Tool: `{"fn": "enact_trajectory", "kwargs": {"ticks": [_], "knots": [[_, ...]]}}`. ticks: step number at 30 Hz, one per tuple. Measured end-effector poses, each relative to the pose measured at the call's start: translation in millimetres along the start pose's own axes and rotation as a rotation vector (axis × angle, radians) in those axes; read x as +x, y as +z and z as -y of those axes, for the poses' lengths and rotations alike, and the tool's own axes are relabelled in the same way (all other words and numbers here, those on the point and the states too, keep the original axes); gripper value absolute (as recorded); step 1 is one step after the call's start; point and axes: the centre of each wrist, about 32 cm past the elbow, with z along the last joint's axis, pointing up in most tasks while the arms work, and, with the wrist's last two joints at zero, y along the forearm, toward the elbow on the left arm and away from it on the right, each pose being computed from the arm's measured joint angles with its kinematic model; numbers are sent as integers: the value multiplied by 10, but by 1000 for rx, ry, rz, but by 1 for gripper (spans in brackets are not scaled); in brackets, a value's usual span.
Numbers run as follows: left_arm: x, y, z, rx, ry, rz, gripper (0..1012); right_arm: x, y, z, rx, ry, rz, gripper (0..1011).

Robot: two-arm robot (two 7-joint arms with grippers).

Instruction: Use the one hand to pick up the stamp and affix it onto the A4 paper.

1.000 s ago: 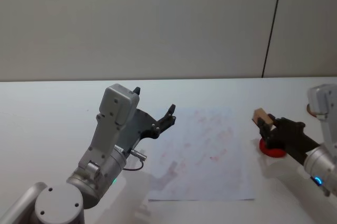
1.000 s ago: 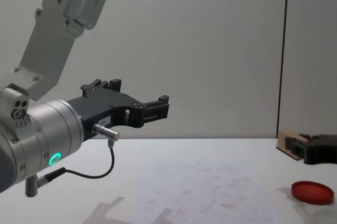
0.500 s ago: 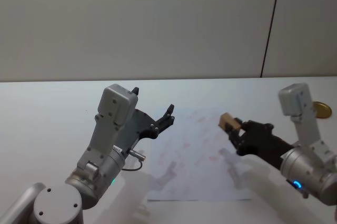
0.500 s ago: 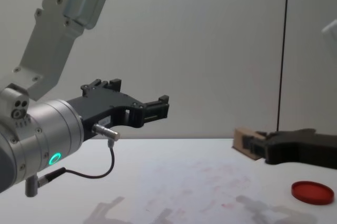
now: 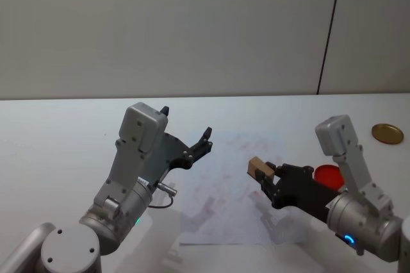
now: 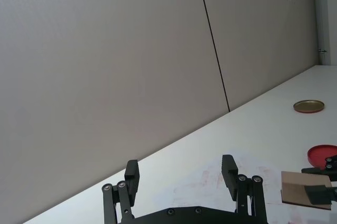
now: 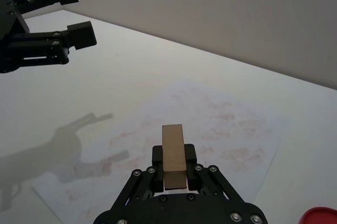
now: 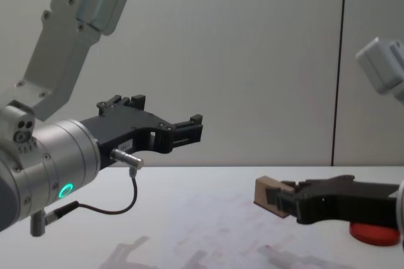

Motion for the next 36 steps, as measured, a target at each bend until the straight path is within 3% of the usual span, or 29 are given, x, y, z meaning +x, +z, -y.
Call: {"fn": "enact_trajectory", "kwargs": {"ticks": [36], "knots": [[0,0,0,0,0,0,993,-66,-290,103,-88,45,-11,219]]}}
